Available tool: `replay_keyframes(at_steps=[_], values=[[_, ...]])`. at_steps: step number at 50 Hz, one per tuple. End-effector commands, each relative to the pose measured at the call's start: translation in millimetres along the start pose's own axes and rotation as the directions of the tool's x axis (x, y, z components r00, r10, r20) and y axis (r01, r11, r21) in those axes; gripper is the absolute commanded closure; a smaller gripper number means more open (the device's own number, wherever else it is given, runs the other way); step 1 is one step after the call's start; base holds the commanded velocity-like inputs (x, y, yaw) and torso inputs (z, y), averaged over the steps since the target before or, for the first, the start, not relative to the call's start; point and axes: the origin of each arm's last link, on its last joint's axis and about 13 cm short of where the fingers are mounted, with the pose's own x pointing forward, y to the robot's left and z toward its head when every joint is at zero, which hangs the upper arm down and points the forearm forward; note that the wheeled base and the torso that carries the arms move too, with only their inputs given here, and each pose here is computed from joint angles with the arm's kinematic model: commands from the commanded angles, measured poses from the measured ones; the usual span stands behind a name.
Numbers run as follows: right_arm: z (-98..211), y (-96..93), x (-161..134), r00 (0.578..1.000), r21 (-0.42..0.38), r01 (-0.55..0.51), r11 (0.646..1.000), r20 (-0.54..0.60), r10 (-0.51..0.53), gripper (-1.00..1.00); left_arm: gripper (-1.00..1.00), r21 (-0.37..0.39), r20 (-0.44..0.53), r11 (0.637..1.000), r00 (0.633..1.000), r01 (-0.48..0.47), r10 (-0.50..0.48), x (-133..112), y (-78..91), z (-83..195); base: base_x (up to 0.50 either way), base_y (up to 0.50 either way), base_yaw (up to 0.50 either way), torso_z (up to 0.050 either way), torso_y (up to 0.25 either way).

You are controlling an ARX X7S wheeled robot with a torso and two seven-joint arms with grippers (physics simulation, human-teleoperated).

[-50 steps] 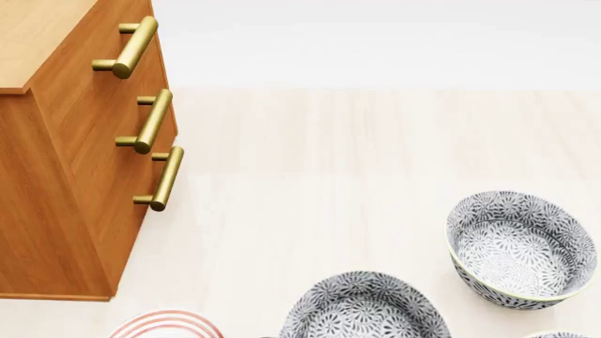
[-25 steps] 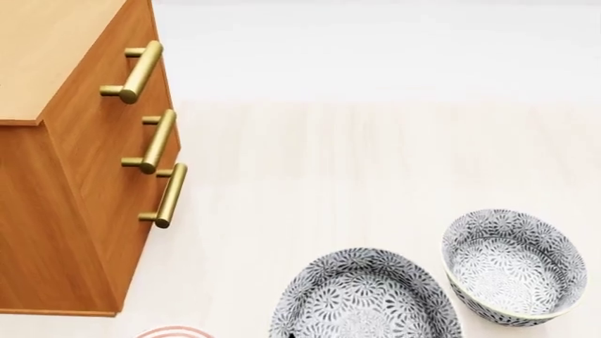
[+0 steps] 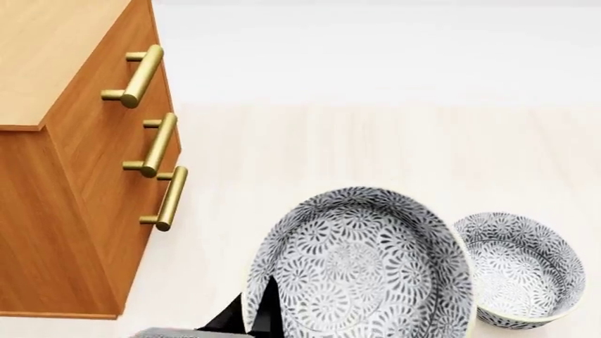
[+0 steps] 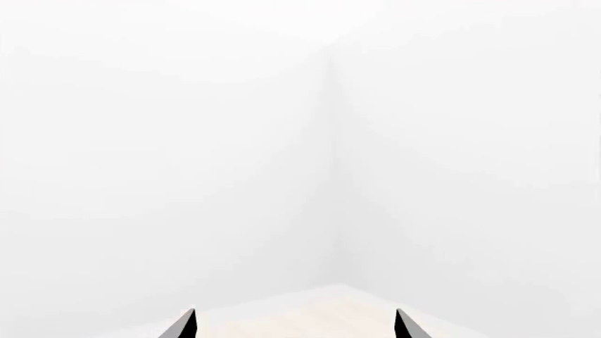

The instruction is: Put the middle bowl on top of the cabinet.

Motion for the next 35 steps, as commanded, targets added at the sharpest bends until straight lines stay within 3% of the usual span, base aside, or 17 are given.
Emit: replay_keyframes(at_steps=[1, 9, 13, 20, 32, 35], values=[[-1.6, 2.3, 0.7, 1.000, 0.003, 0.004, 1.000, 0.004, -0.004, -1.00, 1.00, 0.088, 0.203, 0.992, 0.974, 0.085, -0.102, -10.3, -7.9, 44.8, 0.00, 0.00, 0.00, 0.050, 0.000], [-2.9, 6.7, 0.9, 1.000, 0.005, 0.009, 1.000, 0.008, -0.009, -1.00, 1.00, 0.125, 0.281, 0.984, 0.947, 0.127, -0.158, -9.2, -6.4, 73.8, 0.00, 0.00, 0.00, 0.050, 0.000], [-3.1, 9.1, 0.8, 1.000, 0.007, 0.013, 1.000, 0.011, -0.013, -1.00, 1.00, 0.191, 0.350, 0.972, 0.915, 0.140, -0.200, -10.1, -4.6, 89.8, 0.00, 0.00, 0.00, 0.050, 0.000], [-2.6, 13.8, 0.3, 1.000, 0.007, 0.011, 1.000, 0.012, -0.011, -1.00, 1.00, 0.228, 0.386, 0.961, 0.891, 0.158, -0.239, -14.7, -6.1, 105.9, 0.00, 0.00, 0.00, 0.050, 0.010], [0.2, 12.5, -1.1, 1.000, 0.012, 0.018, 1.000, 0.018, -0.018, -1.00, 1.00, 0.270, 0.439, 0.951, 0.860, 0.149, -0.259, -17.6, -11.9, 134.4, 0.00, 0.00, 0.00, 0.050, 0.103], [-0.1, 12.5, -1.4, 1.000, 0.013, 0.017, 1.000, 0.019, -0.018, -1.00, 1.00, 0.309, 0.476, 0.941, 0.835, 0.137, -0.278, -18.4, -13.4, 148.9, 0.00, 0.00, 0.00, 0.050, 0.153]])
